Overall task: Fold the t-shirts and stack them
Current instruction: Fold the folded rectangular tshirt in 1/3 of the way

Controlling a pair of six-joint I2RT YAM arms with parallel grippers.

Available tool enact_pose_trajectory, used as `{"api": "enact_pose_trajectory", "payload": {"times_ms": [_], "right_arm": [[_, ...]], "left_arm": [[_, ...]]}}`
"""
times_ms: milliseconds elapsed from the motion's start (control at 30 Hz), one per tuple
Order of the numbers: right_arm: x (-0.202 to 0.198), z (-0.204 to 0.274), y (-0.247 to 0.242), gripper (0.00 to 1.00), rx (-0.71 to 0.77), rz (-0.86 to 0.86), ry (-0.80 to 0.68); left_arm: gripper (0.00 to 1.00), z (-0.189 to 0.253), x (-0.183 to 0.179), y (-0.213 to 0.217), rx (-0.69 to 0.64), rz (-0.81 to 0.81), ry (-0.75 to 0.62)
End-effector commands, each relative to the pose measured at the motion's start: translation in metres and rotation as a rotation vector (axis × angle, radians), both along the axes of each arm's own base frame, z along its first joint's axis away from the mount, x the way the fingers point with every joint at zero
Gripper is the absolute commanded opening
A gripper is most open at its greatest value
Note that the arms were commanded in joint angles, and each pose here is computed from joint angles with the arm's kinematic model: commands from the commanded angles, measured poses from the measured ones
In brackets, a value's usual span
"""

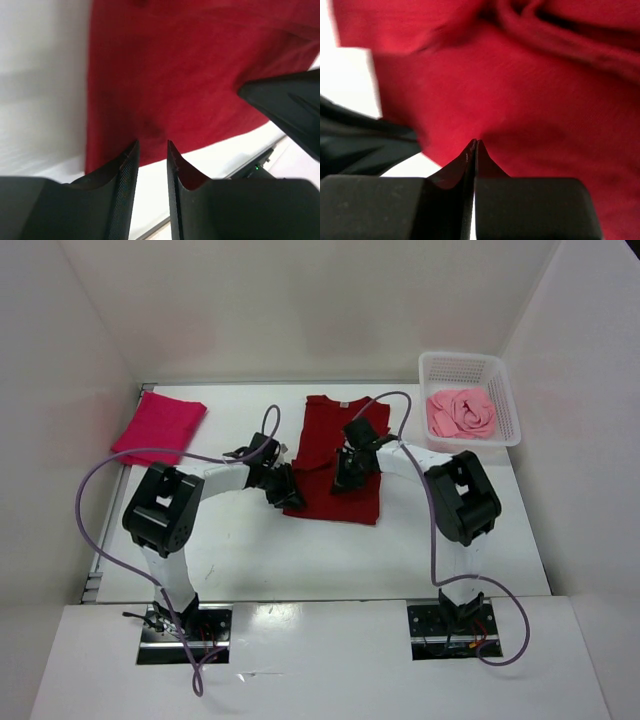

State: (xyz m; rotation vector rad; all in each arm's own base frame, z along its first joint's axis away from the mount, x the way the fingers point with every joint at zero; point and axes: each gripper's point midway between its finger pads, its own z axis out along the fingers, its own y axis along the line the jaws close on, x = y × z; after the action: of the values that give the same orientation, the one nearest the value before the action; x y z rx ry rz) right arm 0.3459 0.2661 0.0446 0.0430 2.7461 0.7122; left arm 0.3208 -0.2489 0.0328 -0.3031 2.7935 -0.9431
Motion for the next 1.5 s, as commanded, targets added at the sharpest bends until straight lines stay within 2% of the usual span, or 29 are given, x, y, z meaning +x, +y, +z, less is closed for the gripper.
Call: {"api": "enact_pose_trajectory", "payload": {"times_ms": [0,167,367,500,533,667,767,867,900,1067,1100,1233,1333,1433,1467], "right_arm": [[0.035,0.012,0.008,0.00,0.025,-0.033,-0.086],[0.058,-0.007,0.004,0.00,-0.025,-0.087,-0.130],[0.113,0.000,-0.005,0.00,-0.079,-0.240,-0.319],[0.160,0.032,-0.019,0.00,-0.078,-0.335,-0.424],[0.177,0.056,-0.015,0.00,-0.062,-0.356,-0.474],[0.198,0.101,-0.025,0.00,-0.053,-0.375,-0.524],[0.172,0.140,-0.026,0.01,-0.006,-0.333,-0.537],[0.129,0.126,-0.028,0.02,0.029,-0.273,-0.457],[0.102,0.118,-0.034,0.03,0.036,-0.258,-0.417],[0.026,0.093,-0.051,0.03,0.107,-0.233,-0.278],[0.008,0.072,-0.062,0.06,0.104,-0.261,-0.218],[-0.031,0.063,-0.081,0.37,0.146,-0.297,-0.160],[-0.055,0.035,-0.087,0.38,0.129,-0.310,-0.077],[-0.070,0.014,-0.089,0.46,0.108,-0.323,0.007],[-0.073,0.007,-0.093,0.52,0.088,-0.333,0.015]], "left_arm": [[0.35,-0.009,0.008,0.002,0.013,0.026,-0.024],[0.35,-0.028,-0.009,0.014,0.060,0.029,0.022],[0.35,-0.033,-0.028,0.014,0.073,0.017,0.057],[0.35,-0.012,-0.032,0.012,0.062,0.007,0.033],[0.35,0.000,-0.027,0.010,0.051,0.000,0.000],[0.38,0.030,-0.022,0.009,0.040,0.006,-0.042],[0.43,0.055,-0.014,0.009,0.014,0.017,-0.101],[0.46,0.056,-0.011,0.026,0.012,0.051,-0.103],[0.46,0.055,-0.012,0.030,0.013,0.062,-0.102],[0.49,0.022,-0.013,0.056,0.051,0.094,-0.032],[0.50,0.014,-0.017,0.055,0.046,0.076,-0.008],[0.53,-0.004,-0.019,0.051,0.024,0.038,0.046],[0.53,-0.007,-0.016,0.049,0.017,0.026,0.045],[0.52,-0.016,-0.018,0.051,0.034,0.021,0.061],[0.52,-0.021,-0.018,0.053,0.048,0.026,0.067]]}}
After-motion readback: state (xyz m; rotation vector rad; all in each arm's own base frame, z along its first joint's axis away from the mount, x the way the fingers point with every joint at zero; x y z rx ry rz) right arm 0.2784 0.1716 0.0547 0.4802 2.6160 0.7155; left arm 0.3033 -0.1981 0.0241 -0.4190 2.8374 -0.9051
